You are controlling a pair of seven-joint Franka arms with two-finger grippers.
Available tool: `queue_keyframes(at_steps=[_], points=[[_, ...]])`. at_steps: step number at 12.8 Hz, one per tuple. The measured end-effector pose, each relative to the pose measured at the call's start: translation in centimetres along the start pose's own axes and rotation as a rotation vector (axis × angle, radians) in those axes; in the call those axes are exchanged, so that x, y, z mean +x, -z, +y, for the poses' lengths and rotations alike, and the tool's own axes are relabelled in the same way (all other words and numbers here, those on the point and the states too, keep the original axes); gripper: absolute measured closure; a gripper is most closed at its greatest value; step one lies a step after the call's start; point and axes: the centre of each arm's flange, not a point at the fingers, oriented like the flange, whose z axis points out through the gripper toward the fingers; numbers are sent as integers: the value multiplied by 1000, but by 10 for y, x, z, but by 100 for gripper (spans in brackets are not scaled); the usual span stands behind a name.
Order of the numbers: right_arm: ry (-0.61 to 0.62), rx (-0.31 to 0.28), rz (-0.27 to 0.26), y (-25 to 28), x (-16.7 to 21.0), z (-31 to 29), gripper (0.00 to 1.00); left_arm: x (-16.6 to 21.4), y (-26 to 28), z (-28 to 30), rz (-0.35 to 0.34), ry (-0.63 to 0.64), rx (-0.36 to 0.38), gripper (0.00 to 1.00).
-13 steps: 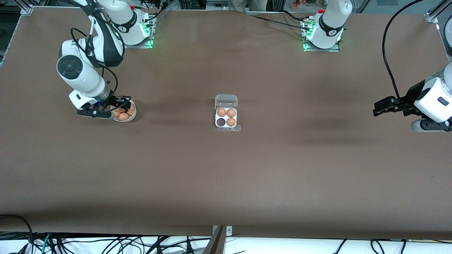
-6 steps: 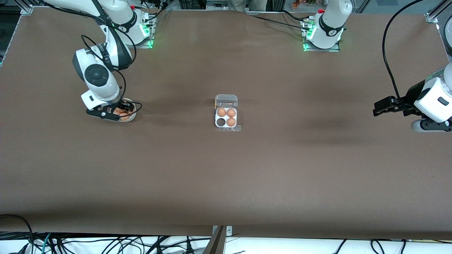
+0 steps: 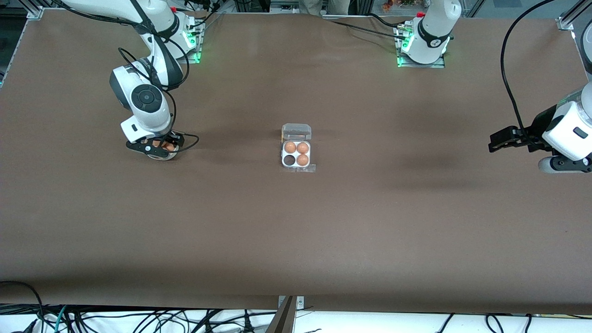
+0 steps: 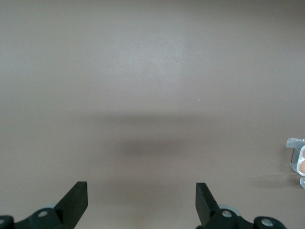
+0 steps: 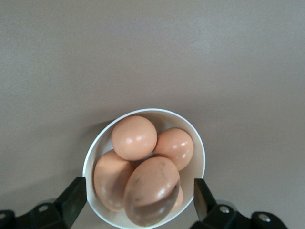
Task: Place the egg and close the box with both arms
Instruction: 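Close the right gripper around one brown egg in the bowl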
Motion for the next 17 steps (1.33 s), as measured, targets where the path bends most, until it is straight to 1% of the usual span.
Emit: queue_keyframes(at_steps=[3,5,6,7,8,9,11,12,17], points=[[11,-17,-8,-2,0,3,0,0,0,0,0,0,0,0],[21,-26,-16,-3,-1,5,4,0,0,0,0,0,0,0],[26,-27,-17,-4,-1,6,4,0,0,0,0,0,0,0],[28,-29,-19,-4,-1,6,11,0,0,0,0,0,0,0],[30,-29,-19,-4,-1,6,11,0,0,0,0,0,0,0],[31,-29,-19,-4,-1,6,19,0,0,0,-1,0,0,0],[31,-29,-17,-3,0,6,45,0,0,0,-1,0,0,0],[33,-32,-19,-3,0,7,50,0,0,0,-1,0,0,0],[41,-42,-23,0,3,8,51,0,0,0,-1,0,0,0]])
